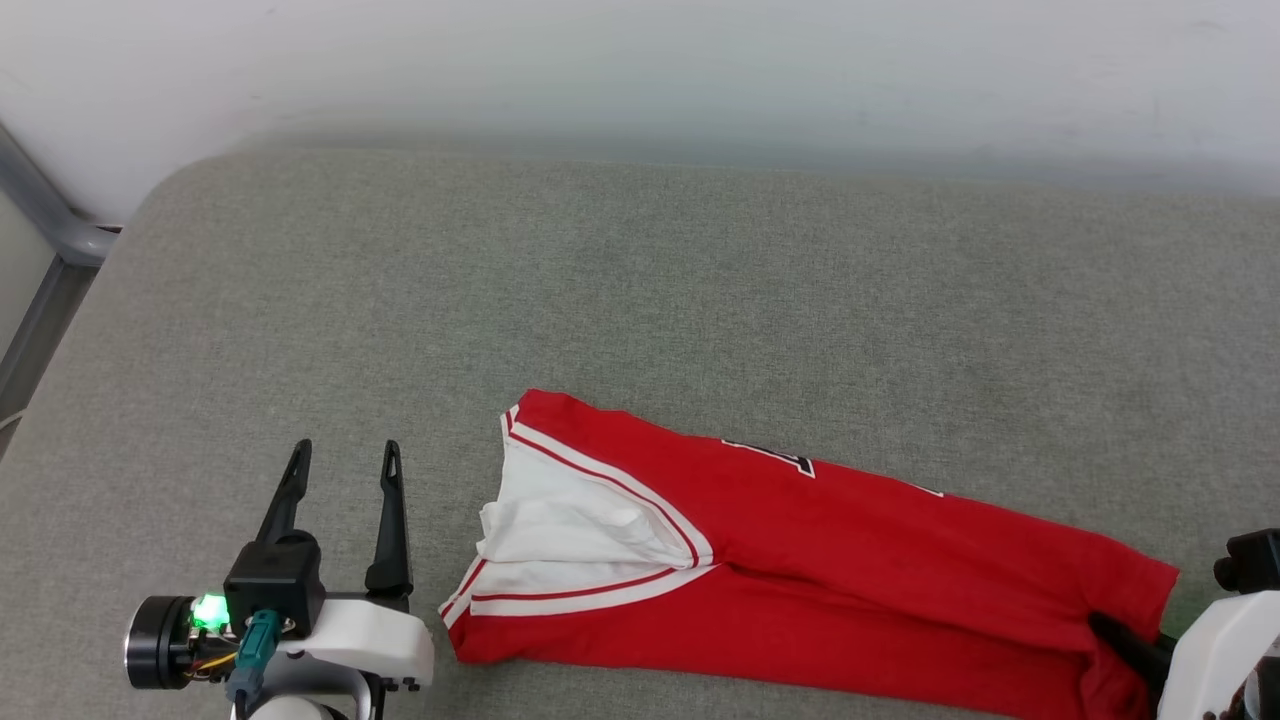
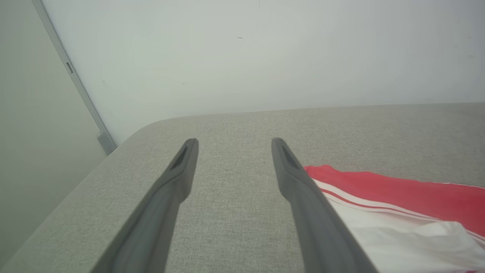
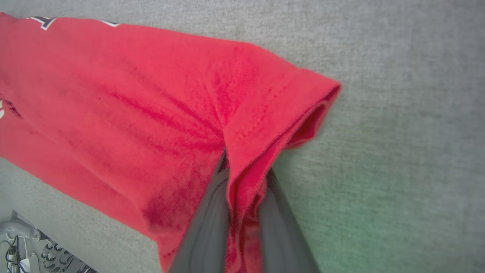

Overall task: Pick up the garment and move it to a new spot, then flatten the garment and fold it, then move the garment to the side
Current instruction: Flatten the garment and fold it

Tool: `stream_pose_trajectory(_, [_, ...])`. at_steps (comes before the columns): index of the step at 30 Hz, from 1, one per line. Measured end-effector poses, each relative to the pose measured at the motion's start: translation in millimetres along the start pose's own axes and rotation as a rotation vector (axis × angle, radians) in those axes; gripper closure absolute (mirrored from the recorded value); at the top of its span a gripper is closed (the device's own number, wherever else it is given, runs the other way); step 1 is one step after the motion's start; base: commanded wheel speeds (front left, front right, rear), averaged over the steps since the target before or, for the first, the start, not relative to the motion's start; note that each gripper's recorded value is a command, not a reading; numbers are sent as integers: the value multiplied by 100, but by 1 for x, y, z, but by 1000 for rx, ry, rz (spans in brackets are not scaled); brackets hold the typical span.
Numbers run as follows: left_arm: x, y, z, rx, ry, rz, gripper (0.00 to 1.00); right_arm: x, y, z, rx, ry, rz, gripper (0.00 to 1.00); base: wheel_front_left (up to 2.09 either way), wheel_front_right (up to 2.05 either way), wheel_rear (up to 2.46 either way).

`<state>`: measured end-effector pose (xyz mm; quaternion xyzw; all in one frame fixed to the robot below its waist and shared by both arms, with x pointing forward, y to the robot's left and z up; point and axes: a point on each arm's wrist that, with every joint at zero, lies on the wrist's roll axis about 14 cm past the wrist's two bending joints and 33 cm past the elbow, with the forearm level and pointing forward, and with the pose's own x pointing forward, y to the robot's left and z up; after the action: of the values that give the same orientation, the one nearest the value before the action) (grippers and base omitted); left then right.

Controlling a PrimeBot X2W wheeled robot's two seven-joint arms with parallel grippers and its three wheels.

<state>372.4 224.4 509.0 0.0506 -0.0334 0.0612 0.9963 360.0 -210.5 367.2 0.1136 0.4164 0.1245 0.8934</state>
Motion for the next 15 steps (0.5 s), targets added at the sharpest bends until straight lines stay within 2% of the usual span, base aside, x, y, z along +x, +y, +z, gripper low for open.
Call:
stream_pose_trajectory(6, [-6, 1, -1, 11, -1, -1, 0, -8, -18, 4, -8, -18, -47, 100, 0, 0, 0])
stream_pose_trajectory(15, [-14, 2, -1, 24, -3, -5, 0, -34, -71, 19, -59, -39, -196, 100, 0, 0, 0])
